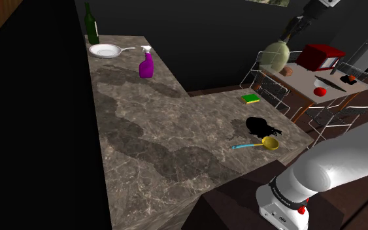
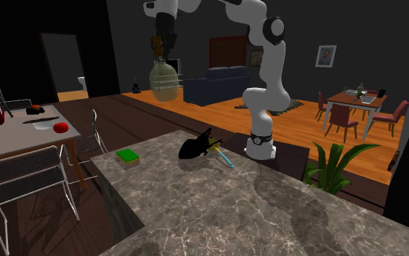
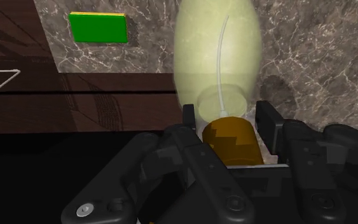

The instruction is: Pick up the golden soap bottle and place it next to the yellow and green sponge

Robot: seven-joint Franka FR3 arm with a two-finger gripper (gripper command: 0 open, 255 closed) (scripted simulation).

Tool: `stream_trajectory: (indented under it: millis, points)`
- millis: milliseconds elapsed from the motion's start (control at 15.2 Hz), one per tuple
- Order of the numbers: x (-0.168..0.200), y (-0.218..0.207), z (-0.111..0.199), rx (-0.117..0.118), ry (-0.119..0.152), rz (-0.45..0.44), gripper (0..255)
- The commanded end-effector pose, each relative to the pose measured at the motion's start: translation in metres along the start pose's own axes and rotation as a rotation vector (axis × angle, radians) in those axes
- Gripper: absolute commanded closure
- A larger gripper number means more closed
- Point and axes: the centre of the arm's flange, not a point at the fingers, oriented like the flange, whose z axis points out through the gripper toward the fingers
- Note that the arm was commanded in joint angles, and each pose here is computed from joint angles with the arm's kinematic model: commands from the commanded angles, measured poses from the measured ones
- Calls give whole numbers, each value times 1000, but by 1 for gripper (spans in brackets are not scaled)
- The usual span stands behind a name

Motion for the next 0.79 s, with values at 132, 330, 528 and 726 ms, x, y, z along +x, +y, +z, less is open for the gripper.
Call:
stream_trajectory:
  millis: [132, 330, 528, 726]
  points:
    - [-20, 47, -15, 0, 1, -3, 255]
    - [-35, 83, -24, 0, 1, -3, 255]
    - [-43, 94, -16, 0, 1, -3, 255]
    - [-48, 96, -1, 0, 1, -3, 255]
